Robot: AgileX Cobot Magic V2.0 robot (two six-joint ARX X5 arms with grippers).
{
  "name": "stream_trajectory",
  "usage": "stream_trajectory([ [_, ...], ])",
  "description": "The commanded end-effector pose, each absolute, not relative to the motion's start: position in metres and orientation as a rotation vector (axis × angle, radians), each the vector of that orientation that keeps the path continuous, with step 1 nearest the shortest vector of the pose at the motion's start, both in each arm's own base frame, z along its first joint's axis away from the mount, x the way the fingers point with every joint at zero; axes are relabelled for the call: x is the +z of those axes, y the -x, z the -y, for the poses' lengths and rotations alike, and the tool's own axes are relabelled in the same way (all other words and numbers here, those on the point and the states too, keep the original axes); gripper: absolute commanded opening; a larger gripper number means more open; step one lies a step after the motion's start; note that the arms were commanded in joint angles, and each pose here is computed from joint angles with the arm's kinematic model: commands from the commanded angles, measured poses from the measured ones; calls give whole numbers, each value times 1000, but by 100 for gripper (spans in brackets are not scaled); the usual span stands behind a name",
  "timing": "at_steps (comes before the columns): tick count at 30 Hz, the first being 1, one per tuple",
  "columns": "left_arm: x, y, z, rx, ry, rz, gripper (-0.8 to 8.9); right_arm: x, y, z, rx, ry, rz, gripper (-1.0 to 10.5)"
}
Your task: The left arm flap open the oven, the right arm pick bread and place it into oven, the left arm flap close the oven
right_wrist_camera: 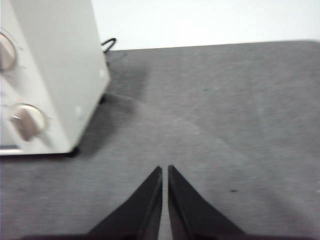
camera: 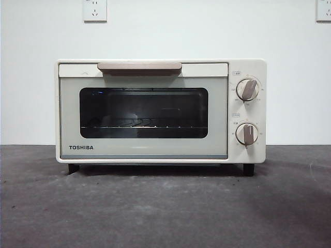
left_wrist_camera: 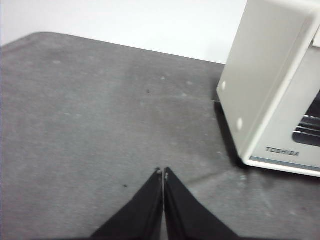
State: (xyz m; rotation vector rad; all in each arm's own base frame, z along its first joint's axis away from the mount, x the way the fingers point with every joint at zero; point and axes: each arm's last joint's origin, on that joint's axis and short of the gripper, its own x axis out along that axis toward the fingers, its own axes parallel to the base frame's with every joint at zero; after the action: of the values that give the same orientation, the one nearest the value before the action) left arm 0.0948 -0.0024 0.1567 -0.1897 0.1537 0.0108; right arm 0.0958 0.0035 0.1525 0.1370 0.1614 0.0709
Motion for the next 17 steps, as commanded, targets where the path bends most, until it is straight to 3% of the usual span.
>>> stream_trajectory([
  [1,152,-96,4,-23,252,-184,11,153,-96,-5,108,-261,-166,11],
  [8,171,-94,7,-49,308,-158,11,181,-91,-6,124,-369,-98,11],
  [17,212,-95,7,-44,430,-128,11,247,-77,-6,155,-419,-91,11],
])
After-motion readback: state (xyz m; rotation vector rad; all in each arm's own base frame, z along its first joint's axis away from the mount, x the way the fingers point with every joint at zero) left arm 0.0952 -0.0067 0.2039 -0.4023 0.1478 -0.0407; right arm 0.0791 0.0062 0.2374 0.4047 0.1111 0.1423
